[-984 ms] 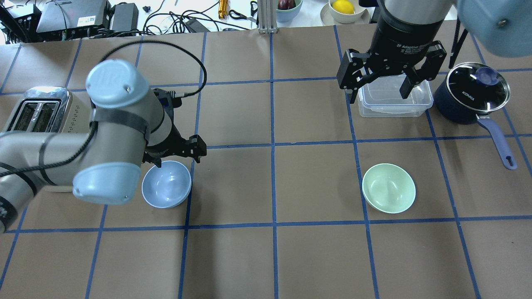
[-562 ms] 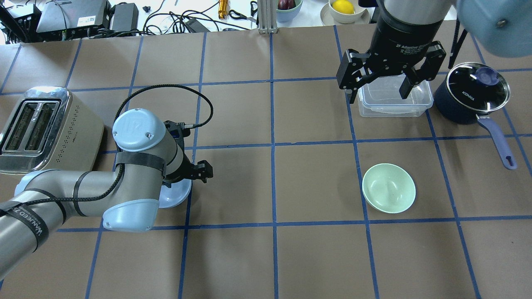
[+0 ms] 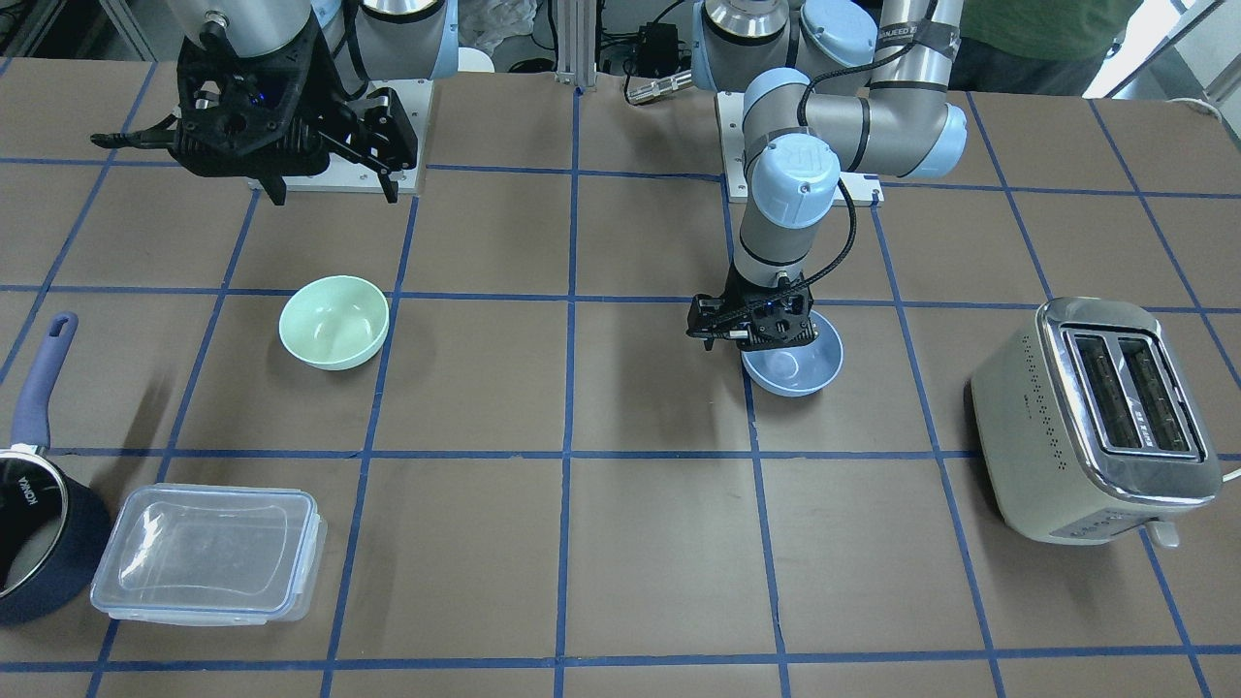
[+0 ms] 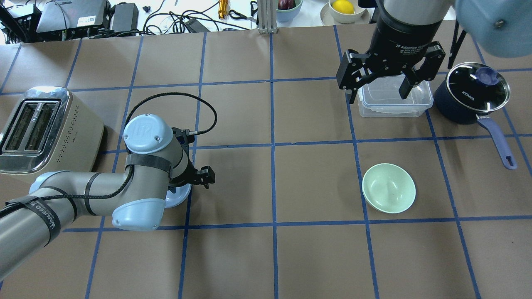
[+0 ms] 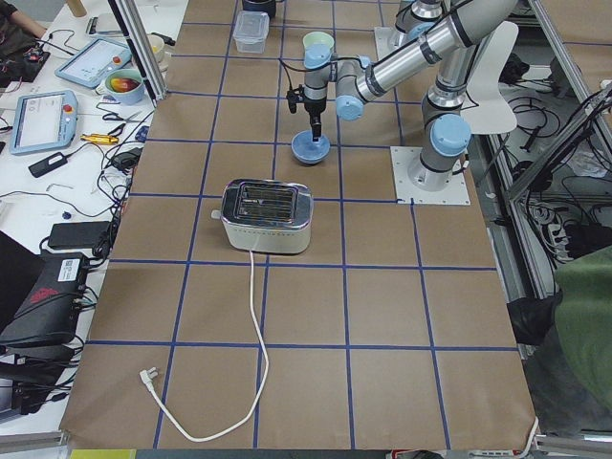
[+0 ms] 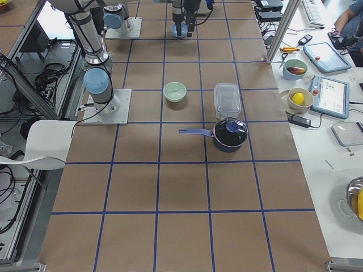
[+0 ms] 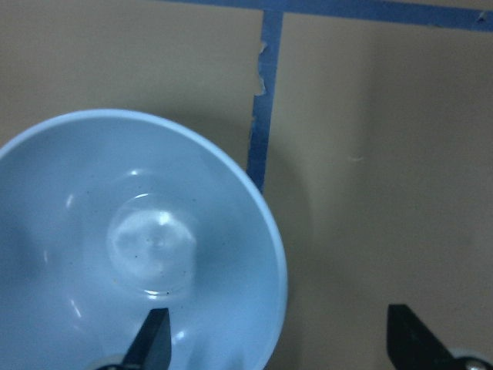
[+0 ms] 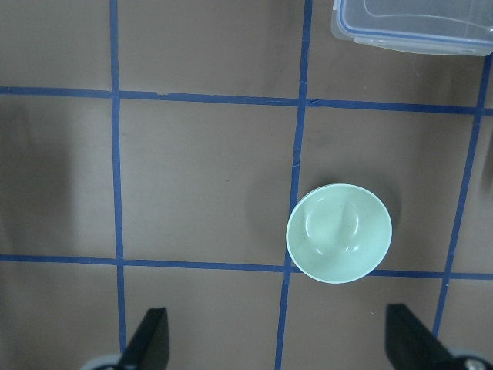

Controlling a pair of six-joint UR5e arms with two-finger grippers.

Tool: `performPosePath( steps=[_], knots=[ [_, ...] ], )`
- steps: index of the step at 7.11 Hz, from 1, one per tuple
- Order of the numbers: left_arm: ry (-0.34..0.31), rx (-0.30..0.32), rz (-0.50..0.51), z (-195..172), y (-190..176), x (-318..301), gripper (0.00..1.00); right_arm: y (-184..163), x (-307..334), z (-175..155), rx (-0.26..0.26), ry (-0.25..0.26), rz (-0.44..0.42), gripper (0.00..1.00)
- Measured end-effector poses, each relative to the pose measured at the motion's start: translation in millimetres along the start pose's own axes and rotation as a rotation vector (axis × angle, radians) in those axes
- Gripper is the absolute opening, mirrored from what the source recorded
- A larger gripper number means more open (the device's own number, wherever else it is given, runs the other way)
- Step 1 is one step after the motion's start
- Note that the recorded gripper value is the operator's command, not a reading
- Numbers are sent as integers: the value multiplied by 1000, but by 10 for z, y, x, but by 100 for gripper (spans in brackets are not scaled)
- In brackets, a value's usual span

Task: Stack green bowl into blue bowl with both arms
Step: 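Carry the blue bowl toward the table center while the right gripper grasps the green bowl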

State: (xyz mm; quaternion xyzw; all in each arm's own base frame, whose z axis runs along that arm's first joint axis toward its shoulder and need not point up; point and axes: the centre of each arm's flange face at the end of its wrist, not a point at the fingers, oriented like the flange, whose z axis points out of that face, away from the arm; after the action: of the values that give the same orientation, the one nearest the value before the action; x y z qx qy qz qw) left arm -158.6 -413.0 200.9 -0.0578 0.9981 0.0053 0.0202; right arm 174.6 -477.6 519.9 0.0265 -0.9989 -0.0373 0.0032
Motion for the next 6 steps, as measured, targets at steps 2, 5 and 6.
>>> performPosePath(
  steps=[2,5,6],
  knots=[
    [1,4,2,24,-10,23,0,-217,701,147,-39,-11,50,100],
    [31,88,-83,-175,-93,293,0,-296,1706,562,-56,-36,71,97],
    [56,118,-135,-320,-171,582,0,-267,1771,777,-78,-45,67,96]
  ],
)
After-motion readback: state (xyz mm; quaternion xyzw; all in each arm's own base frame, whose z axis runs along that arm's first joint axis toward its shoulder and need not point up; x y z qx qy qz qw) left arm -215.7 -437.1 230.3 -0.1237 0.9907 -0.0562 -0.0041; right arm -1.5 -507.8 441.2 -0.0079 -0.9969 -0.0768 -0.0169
